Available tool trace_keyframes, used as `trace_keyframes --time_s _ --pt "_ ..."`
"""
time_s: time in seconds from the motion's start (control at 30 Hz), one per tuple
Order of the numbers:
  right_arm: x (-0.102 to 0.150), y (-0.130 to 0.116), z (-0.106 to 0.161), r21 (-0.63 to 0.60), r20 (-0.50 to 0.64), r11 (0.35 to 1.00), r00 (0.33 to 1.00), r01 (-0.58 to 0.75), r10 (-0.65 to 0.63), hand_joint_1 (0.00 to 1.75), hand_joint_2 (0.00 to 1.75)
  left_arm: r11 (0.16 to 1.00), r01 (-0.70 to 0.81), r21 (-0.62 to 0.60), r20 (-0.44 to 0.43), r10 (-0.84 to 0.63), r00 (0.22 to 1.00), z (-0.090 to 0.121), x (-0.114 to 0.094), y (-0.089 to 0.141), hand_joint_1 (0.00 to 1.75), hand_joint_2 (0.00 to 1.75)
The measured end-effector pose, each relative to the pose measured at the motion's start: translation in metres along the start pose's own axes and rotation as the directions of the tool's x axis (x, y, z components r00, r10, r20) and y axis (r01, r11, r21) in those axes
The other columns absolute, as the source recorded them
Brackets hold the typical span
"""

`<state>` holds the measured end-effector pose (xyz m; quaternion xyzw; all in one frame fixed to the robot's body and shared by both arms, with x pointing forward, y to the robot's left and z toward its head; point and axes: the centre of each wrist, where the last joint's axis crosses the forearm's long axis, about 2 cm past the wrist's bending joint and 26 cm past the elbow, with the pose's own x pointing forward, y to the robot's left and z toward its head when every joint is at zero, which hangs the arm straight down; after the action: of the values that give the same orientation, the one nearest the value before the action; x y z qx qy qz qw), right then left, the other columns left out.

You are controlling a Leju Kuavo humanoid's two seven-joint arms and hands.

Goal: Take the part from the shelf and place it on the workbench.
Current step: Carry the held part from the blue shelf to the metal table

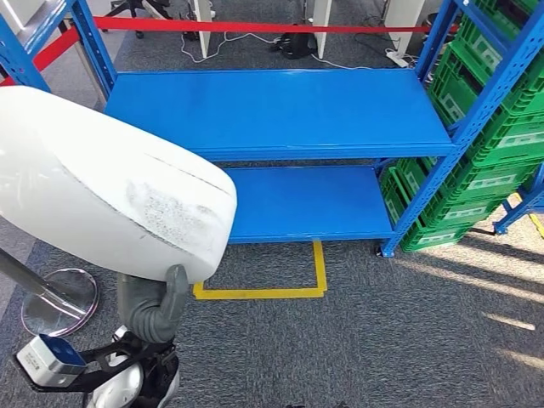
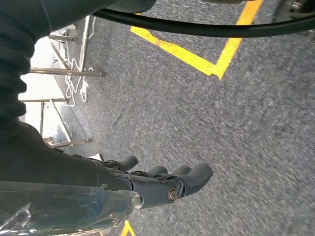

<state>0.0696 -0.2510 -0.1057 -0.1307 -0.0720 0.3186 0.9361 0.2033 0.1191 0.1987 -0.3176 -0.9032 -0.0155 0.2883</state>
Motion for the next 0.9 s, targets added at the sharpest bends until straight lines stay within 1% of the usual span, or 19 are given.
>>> trace_keyframes --time_s 0.57,0.9 --pt "0.0020 -0.0002 0.0002 0.002 0.006 1.000 1.000 -0.010 0.010 0.00 1.75 1.000 0.011 -0.001 -0.002 -0.011 1.000 0.0006 0.0001 0.0005 1.69 1.75" --pt "0.0029 -0.0012 0.0000 0.003 0.006 1.000 1.000 -0.013 0.013 0.00 1.75 1.000 0.003 -0.009 0.011 -0.003 1.000 -0.0028 0.0011 -0.0004 1.69 1.75"
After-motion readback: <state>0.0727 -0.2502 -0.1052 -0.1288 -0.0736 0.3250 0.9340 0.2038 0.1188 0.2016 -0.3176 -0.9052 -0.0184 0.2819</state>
